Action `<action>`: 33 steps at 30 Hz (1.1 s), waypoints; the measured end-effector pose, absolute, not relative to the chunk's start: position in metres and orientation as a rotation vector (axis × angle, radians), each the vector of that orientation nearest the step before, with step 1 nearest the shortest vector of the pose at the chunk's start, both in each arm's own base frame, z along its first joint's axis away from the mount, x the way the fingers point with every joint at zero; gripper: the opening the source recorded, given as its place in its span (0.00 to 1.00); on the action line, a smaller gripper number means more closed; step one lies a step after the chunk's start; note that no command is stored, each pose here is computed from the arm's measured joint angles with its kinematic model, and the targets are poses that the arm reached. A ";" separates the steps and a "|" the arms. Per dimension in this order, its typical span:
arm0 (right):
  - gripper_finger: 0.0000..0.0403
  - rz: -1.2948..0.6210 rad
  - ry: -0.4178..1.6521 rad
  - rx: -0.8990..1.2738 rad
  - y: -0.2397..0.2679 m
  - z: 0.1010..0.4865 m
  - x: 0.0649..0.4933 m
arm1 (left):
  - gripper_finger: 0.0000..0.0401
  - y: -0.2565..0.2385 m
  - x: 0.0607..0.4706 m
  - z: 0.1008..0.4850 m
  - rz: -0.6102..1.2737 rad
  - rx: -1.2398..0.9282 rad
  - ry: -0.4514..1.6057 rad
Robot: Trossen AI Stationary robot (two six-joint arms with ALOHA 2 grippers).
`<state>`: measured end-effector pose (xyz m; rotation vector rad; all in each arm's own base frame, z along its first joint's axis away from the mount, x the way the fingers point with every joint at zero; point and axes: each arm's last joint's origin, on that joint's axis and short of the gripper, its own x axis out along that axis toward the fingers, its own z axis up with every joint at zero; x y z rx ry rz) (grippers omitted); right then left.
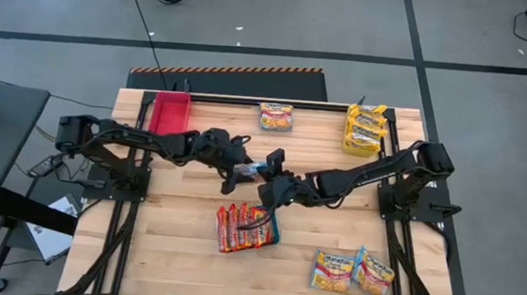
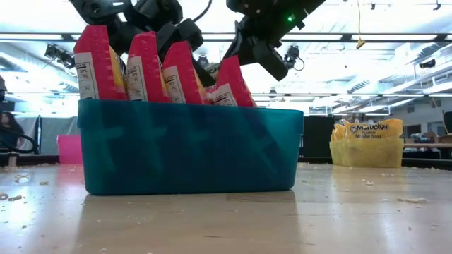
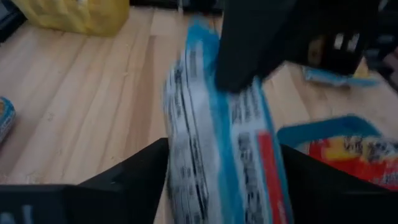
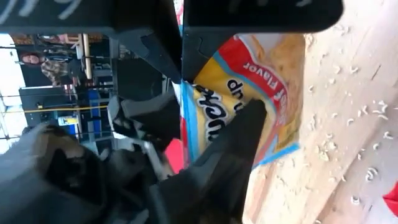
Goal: Sort Maruchan noodles
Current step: Put the middle blue noodle pack into the red bin
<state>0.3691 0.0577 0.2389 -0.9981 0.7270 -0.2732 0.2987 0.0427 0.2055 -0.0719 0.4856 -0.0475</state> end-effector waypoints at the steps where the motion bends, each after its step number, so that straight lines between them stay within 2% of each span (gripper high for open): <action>1: 0.02 -0.276 0.724 -0.999 0.058 0.239 0.369 | 0.63 0.043 0.298 0.205 -0.052 -0.059 0.496; 10: 0.06 -0.266 0.680 -0.871 0.061 0.240 0.370 | 0.30 0.042 0.296 0.201 -0.079 0.035 0.550; 15: 0.18 -0.336 0.608 -0.854 0.074 0.249 0.367 | 0.30 0.042 0.284 0.199 -0.043 0.079 0.680; 23: 0.40 -0.436 0.492 -0.755 0.105 0.270 0.352 | 0.30 0.044 0.256 0.253 0.015 0.250 0.951; 29: 0.43 -0.413 0.489 -0.656 0.120 0.268 0.342 | 0.30 0.065 0.212 0.290 0.109 0.370 1.200; 33: 0.43 -0.376 0.514 -0.526 0.124 0.261 0.337 | 0.30 0.087 0.181 0.296 0.163 0.397 1.316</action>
